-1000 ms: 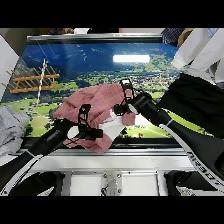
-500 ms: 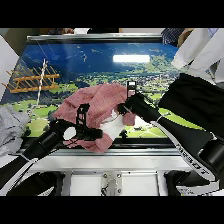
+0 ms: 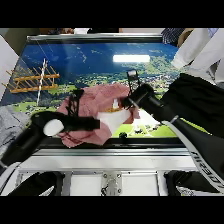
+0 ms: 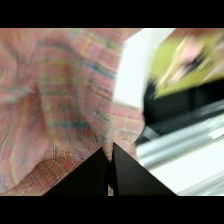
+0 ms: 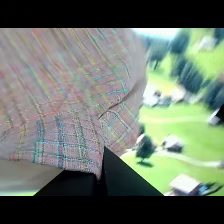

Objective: Fold the clothes and pants, and hang the long-sleeved shirts on hangers.

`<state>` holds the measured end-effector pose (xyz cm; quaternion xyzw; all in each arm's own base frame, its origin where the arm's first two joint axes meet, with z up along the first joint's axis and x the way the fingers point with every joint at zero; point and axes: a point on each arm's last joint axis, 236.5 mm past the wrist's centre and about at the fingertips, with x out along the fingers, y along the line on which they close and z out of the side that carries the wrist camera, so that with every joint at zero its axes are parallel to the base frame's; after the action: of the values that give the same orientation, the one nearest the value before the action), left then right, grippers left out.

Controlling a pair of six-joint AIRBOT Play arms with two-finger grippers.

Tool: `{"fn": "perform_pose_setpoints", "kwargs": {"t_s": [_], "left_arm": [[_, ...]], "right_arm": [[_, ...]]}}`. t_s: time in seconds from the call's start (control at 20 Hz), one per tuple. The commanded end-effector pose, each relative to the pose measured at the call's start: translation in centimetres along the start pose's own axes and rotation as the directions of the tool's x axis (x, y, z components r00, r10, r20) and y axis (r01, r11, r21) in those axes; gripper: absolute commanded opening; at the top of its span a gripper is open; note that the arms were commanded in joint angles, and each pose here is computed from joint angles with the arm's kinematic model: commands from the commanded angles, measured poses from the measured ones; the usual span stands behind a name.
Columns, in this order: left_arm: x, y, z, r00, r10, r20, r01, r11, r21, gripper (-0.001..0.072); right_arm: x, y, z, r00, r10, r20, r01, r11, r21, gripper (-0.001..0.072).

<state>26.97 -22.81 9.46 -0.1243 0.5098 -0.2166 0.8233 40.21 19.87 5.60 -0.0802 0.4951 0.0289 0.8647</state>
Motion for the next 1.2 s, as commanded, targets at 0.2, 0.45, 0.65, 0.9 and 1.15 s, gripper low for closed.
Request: {"fn": "perform_pose_setpoints", "kwargs": {"t_s": [0.2,0.45,0.65,0.9,1.15], "left_arm": [[-32.3,-16.4,15.3,0.645,-0.440,0.625,0.189,0.884,0.427,0.0016],[-41.9,-24.7,14.4,0.400,-0.687,0.606,0.211,0.713,0.669,0.0016],[-40.4,-24.2,17.0,0.328,-0.652,0.684,0.197,0.755,0.625,0.0016],[-30.0,-14.8,22.2,0.585,-0.342,0.735,0.122,0.934,0.337,0.0015],[-10.5,-5.0,19.3,0.945,-0.024,0.326,-0.032,0.986,0.164,0.0015]], "right_arm": [[-36.0,-8.0,11.3,0.704,0.198,0.682,-0.336,0.939,0.074,0.0015],[-48.7,-12.5,9.7,0.416,0.214,0.884,-0.575,0.815,0.073,0.0015],[-48.4,-12.1,9.8,0.424,0.227,0.876,-0.598,0.797,0.083,0.0015],[-38.0,-9.5,11.0,0.687,0.191,0.701,-0.415,0.895,0.162,0.0012],[-21.7,-7.4,10.6,0.920,0.085,0.382,-0.110,0.993,0.045,0.0012]]}}
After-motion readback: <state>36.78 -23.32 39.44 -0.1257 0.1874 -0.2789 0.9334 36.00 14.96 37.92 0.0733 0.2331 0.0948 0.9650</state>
